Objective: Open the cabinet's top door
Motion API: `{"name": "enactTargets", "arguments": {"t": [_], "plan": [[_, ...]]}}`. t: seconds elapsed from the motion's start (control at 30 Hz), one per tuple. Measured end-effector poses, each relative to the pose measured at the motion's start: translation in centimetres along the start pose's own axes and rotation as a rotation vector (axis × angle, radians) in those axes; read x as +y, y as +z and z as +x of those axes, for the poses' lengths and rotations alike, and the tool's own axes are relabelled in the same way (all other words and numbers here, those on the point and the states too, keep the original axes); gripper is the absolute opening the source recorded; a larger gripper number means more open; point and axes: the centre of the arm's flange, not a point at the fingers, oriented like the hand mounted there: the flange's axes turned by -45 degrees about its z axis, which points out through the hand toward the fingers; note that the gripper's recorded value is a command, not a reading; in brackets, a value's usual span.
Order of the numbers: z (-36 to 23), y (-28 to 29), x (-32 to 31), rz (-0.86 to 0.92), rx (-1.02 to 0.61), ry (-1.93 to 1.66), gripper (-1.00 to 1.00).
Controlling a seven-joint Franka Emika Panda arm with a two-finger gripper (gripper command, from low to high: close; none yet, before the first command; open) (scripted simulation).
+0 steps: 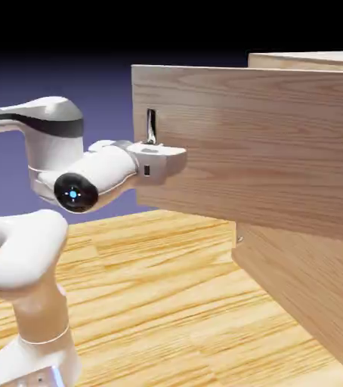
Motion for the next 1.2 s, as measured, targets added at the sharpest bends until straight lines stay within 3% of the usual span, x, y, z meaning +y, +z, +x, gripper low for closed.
{"name": "enactTargets", "arguments": {"t": [0.43, 1.2], "plan": [[0.0, -10.4, 4.4, 0.223, 0.000, 0.000, -1.00], [0.0, -26.5, 18.8, 0.650, 0.000, 0.000, -1.00]]}}
